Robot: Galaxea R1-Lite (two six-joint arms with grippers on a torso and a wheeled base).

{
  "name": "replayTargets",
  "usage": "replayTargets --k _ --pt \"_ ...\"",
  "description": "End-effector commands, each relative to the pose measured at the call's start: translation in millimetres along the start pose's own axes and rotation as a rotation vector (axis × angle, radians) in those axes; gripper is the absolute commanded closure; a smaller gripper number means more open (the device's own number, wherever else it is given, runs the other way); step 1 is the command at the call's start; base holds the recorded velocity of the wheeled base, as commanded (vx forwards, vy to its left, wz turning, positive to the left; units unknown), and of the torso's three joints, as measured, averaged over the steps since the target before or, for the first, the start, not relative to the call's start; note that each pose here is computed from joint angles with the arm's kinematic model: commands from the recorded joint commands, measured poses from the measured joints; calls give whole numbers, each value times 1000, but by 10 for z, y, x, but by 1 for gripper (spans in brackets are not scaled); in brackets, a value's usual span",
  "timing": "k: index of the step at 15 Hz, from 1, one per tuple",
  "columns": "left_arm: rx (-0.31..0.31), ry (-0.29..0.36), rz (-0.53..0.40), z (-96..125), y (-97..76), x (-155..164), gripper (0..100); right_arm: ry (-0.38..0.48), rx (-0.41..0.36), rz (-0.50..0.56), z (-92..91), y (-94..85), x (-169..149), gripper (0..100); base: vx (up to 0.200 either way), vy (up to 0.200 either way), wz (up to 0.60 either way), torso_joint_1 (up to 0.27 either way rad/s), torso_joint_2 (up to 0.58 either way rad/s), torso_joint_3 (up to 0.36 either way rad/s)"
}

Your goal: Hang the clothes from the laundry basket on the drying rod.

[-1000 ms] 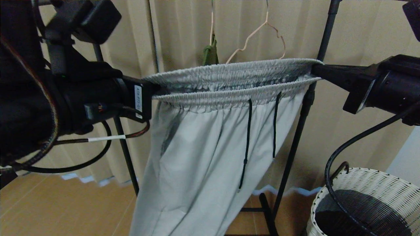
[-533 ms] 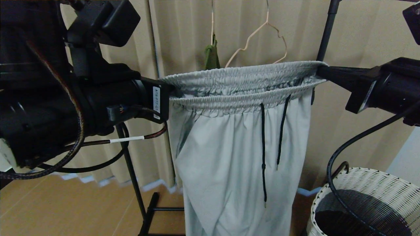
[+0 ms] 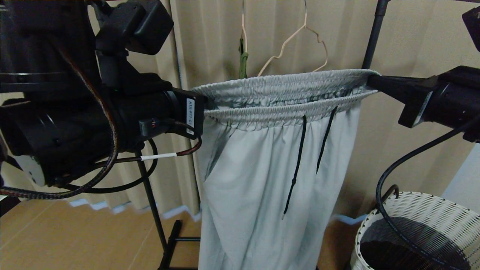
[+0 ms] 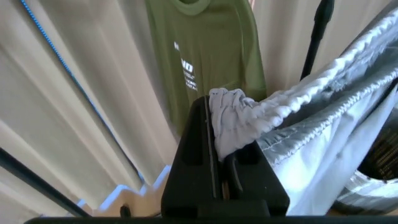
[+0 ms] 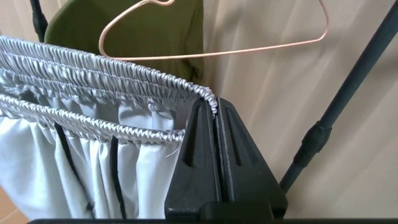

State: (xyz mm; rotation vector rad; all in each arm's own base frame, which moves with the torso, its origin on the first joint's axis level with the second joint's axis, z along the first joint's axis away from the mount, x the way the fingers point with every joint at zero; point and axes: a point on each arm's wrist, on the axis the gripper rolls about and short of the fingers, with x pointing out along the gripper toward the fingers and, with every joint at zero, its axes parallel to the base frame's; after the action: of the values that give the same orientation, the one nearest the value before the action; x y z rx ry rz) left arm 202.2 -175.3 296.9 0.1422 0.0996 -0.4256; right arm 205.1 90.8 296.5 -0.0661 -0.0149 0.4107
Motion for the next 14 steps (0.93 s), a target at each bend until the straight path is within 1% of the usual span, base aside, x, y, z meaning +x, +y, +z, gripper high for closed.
replayTargets --k 1,3,6,7,9,12,13,14 --pt "-2 -5 0 25 -10 36 100 6 0 1 -18 1 -4 100 0 0 0 0 0 0" --pt "-8 -15 3 74 -27 125 100 12 -2 -7 -33 0 -98 100 0 0 0 0 0 0" --pt "2 -7 21 83 -45 317 100 1 1 2 25 -1 -293 100 0 0 0 0 0 0" --pt "2 -4 25 77 -47 355 100 6 7 2 25 -1 -338 100 0 0 0 0 0 0" --pt "-2 -10 33 110 -62 495 100 20 36 30 1 39 -556 100 0 0 0 0 0 0" --pt "-7 -25 34 158 -79 564 100 4 38 156 -19 91 -719 100 0 0 0 0 0 0" --pt "-8 -26 34 162 -82 576 100 9 38 242 -72 111 -777 100 0 0 0 0 0 0" --pt "-8 -22 35 150 -88 591 100 18 39 288 -116 124 -780 100 0 0 0 0 0 0"
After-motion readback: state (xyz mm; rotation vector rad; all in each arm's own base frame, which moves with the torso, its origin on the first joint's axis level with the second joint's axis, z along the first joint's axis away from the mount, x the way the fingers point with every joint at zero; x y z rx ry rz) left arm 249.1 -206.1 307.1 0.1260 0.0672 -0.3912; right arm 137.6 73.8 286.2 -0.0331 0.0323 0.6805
